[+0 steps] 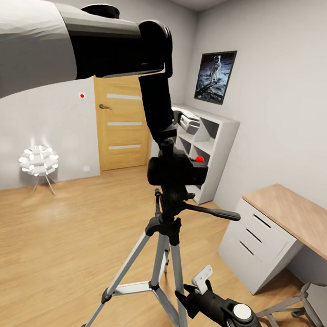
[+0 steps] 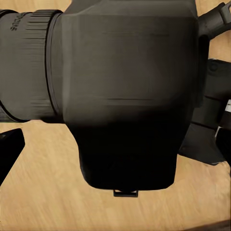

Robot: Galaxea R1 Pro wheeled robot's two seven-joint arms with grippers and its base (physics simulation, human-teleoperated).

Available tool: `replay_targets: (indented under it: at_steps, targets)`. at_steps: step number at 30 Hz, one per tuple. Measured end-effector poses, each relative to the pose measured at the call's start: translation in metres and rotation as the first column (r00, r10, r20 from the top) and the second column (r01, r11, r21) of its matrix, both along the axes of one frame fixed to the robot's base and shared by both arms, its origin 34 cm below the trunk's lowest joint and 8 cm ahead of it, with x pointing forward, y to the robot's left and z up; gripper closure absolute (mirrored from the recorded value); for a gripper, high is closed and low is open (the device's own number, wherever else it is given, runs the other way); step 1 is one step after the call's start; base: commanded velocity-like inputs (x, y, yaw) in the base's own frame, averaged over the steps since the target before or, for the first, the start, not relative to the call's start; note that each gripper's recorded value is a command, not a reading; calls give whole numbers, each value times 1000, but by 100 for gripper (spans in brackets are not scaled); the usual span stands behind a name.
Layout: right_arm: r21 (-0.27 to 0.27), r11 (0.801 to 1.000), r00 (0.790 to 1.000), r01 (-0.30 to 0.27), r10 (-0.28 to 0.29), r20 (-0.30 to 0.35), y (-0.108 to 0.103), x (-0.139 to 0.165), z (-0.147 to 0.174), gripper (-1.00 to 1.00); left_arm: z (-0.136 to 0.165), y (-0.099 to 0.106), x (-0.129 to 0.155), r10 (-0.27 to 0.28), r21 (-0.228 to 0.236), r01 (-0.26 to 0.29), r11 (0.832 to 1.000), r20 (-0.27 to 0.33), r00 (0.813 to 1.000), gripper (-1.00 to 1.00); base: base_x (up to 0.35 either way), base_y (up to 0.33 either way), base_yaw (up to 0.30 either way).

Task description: Attach the digital camera to the camera tripod in the bedroom.

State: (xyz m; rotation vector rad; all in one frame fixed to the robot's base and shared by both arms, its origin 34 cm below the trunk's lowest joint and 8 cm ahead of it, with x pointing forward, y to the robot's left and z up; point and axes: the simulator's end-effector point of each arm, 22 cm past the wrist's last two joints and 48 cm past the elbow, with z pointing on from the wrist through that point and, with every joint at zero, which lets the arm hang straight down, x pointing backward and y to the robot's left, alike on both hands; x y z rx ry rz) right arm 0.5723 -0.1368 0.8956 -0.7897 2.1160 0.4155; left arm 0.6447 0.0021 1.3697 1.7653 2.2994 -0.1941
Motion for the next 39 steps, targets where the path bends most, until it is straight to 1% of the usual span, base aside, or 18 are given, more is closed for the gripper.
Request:
replay_targets:
  at_steps: [16, 21, 27, 31, 36, 39]
  targets:
    - [0, 1000, 1000, 0, 0, 0, 0, 0, 0, 100, 0, 0, 0, 0, -1, 0, 1000, -1, 1000, -100, 0, 0, 0]
    - [0, 1000, 1000, 0, 0, 0, 0, 0, 0, 100, 2, 6, 2, 7, -4, -7, 1000, 5, 1000, -100, 0, 0, 0]
    - [1, 1000, 1000, -1, 1, -1, 0, 0, 0, 100, 9, 28, 12, 44, -16, -43, 999, 21, 999, -100, 0, 0, 0]
    - [0, 1000, 1000, -2, 2, 0, 0, 0, 0, 100, 14, 49, 20, 70, -23, -69, 997, 42, 997, -100, 0, 0, 0]
    - [0, 1000, 1000, -3, 3, 0, 0, 0, 0, 100, 26, 75, 27, 103, -61, -99, 993, 68, 992, -100, 0, 0, 0]
    - [0, 1000, 1000, -4, 4, 0, 0, 0, 0, 100, 35, 87, 34, 119, -90, -110, 990, 107, 987, -100, 0, 0, 0]
